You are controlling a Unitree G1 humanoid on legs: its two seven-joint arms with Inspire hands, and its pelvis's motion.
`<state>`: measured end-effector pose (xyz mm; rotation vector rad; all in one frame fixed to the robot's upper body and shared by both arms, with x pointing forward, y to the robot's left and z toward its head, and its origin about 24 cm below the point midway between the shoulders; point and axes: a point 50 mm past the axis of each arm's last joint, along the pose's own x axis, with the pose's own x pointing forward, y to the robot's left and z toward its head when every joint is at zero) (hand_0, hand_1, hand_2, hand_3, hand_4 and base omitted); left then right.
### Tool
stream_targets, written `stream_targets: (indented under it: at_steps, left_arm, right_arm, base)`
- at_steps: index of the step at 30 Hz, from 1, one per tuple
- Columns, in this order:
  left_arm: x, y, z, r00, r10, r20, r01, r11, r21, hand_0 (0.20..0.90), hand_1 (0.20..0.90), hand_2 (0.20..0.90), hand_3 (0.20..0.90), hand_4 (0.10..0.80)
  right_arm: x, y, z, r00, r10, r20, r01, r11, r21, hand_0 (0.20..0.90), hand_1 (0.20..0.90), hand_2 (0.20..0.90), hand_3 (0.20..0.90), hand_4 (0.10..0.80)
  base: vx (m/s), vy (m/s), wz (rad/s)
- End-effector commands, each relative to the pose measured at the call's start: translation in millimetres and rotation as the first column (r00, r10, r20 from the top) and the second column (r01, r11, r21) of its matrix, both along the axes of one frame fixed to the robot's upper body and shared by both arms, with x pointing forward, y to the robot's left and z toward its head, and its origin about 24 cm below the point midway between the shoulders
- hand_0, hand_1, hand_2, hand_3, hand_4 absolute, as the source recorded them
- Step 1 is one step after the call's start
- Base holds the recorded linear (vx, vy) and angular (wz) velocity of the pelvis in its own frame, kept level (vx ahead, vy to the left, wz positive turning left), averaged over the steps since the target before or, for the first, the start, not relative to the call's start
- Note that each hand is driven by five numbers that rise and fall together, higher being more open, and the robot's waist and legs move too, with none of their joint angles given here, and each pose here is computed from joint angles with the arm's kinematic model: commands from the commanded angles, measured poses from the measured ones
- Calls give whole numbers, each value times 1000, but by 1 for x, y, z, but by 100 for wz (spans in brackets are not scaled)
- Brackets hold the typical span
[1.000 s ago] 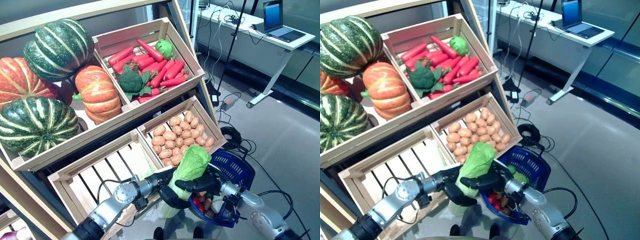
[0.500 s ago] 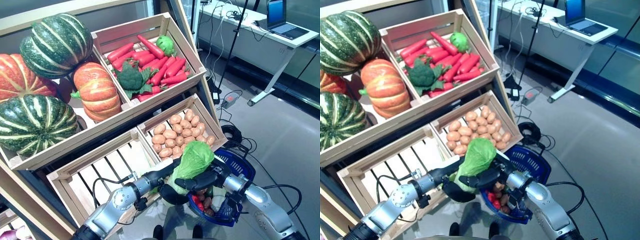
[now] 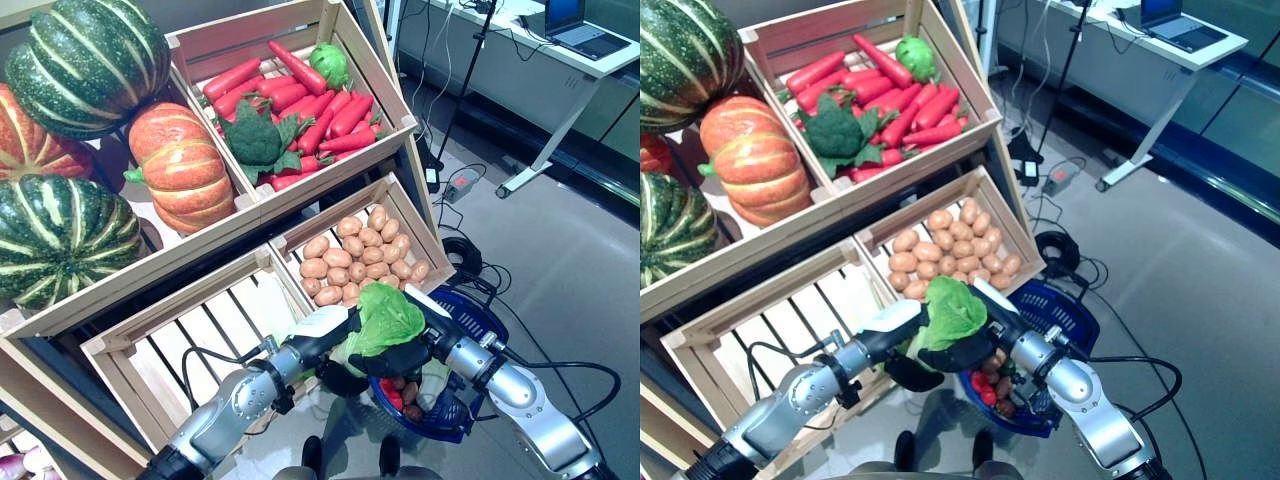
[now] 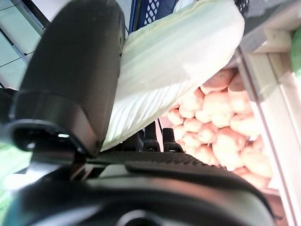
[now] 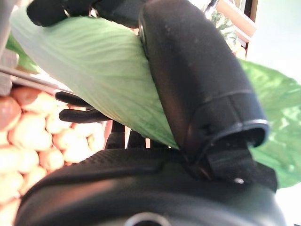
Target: Put vegetables into the basket
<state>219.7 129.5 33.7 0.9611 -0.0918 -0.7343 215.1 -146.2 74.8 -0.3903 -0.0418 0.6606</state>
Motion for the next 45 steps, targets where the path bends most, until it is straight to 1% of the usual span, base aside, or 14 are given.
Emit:
stream_targets:
  at_steps: [1,8,11,15,17,19,21,22,25,27,30,35,40,45]
  left_arm:
    - [20,155,27,862,421,281,-505,755,418,900,900,900,900,800]
    - [21,151,24,862,428,272,-505,780,370,900,900,900,900,800]
    - [24,146,26,856,457,241,-513,810,286,900,900,900,900,800]
    - [26,135,23,849,504,157,-523,845,111,900,900,900,900,800]
    - [27,120,23,869,487,86,-487,873,-28,900,900,900,900,800]
    - [28,106,19,886,463,26,-455,880,-138,900,900,900,900,800]
    - [29,93,14,903,429,-25,-422,873,-242,900,900,900,900,800]
    - [30,84,11,914,399,-71,-400,861,-315,900,900,900,900,800]
    - [32,70,5,923,353,-154,-385,821,-421,900,900,900,900,800]
    - [31,62,-1,922,312,-229,-386,782,-489,900,900,900,900,800]
    - [29,51,-7,919,264,-293,-386,749,-538,900,900,900,900,800]
    - [28,43,-16,906,248,-343,-408,728,-551,900,900,900,900,800]
    - [27,45,-24,891,278,-360,-439,733,-519,900,900,900,900,800]
    - [24,51,-32,880,313,-356,-456,763,-457,900,900,900,900,800]
  right_arm:
    - [25,-152,66,693,-565,448,699,677,-230,300,300,300,300,400]
    - [23,-148,61,702,-579,415,689,699,-190,300,300,300,300,400]
    - [25,-143,58,721,-600,348,670,731,-128,300,300,300,300,400]
    - [27,-131,47,775,-596,209,608,794,8,300,300,300,300,400]
    - [28,-114,42,844,-532,75,512,838,188,300,300,300,300,400]
    - [28,-92,39,916,-401,-30,380,838,391,300,300,300,300,400]
    - [29,-68,36,967,-235,-101,248,765,594,300,300,300,300,400]
    - [29,-56,35,985,-134,-107,171,703,691,300,300,300,300,400]
    - [31,-34,32,995,11,-98,74,580,811,300,300,300,300,400]
    - [29,-21,33,992,108,-71,14,459,889,300,300,300,300,400]
    - [25,-8,36,982,191,-9,-52,309,950,300,300,300,300,400]
    - [24,-1,46,972,218,89,-124,155,980,300,300,300,300,400]
    - [26,-4,52,975,187,117,-143,129,981,300,300,300,300,400]
    - [27,-13,55,984,132,123,-144,168,975,300,300,300,300,400]
  base:
    - [-38,-5,-1]
    - [-6,-1,0]
    - [0,0,0]
    - [0,0,0]
    - [0,0,0]
    - [0,0,0]
    - [0,0,0]
    - [0,0,0]
    - [0,0,0]
    - [0,0,0]
    - [0,0,0]
    - [0,0,0]
    - [2,6,-2]
    - [1,3,-1]
